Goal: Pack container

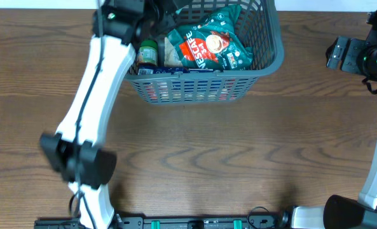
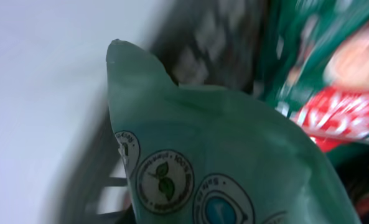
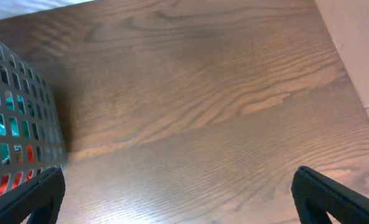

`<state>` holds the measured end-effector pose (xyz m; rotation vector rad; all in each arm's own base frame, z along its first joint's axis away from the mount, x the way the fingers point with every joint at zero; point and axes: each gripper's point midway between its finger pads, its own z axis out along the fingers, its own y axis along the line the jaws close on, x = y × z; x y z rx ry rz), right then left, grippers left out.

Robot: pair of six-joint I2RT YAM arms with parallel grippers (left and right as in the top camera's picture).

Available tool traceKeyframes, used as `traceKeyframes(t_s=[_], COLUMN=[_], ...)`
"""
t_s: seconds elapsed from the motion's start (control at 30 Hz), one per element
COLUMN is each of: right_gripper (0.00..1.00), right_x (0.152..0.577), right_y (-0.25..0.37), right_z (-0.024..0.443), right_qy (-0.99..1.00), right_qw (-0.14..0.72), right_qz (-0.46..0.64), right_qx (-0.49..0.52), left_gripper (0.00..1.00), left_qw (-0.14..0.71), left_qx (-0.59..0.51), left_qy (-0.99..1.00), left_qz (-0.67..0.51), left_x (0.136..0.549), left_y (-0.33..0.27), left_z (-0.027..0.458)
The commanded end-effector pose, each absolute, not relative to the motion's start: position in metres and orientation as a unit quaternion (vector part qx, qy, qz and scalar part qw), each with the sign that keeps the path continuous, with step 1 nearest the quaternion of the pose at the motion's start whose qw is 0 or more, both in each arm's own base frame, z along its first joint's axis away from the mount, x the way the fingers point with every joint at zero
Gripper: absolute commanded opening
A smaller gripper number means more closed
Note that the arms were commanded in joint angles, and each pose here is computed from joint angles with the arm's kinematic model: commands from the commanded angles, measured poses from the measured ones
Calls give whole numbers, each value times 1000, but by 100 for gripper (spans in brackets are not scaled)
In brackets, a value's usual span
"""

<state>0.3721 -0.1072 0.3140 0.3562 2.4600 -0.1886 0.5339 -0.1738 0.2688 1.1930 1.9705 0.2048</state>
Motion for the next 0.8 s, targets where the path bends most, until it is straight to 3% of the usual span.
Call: traceKeyframes(t_s=[0.0,0.2,0.23,0.27,0.33,0.37,0.6,0.77], right_gripper=[99,99,99,99,99,99,99,99], right_x=[372,371,371,371,371,371,379,406], right_y=[-109,-109,-109,-109,-109,-109,-113,-98], right_z=[312,312,312,312,312,312,318,343], right_qy=[936,936,936,936,936,936,929,910], right_qw=[315,314,313,313,313,313,333,403], right_qz=[-71,-71,-71,-71,-70,-71,-77,-42], right_qx=[141,141,141,142,141,141,143,84], left_gripper=[6,6,13,28,82,99,98,98], left_qw=[364,315,312,310,308,308,324,313], left_qx=[454,450,445,441,432,431,408,398], left_qy=[810,834,837,841,846,847,852,860], left_qz=[76,61,58,56,52,51,57,66], left_x=[544,549,549,550,550,550,541,495], left_y=[-162,-163,-163,-163,-163,-163,-157,-138], left_z=[230,177,173,170,167,167,198,251])
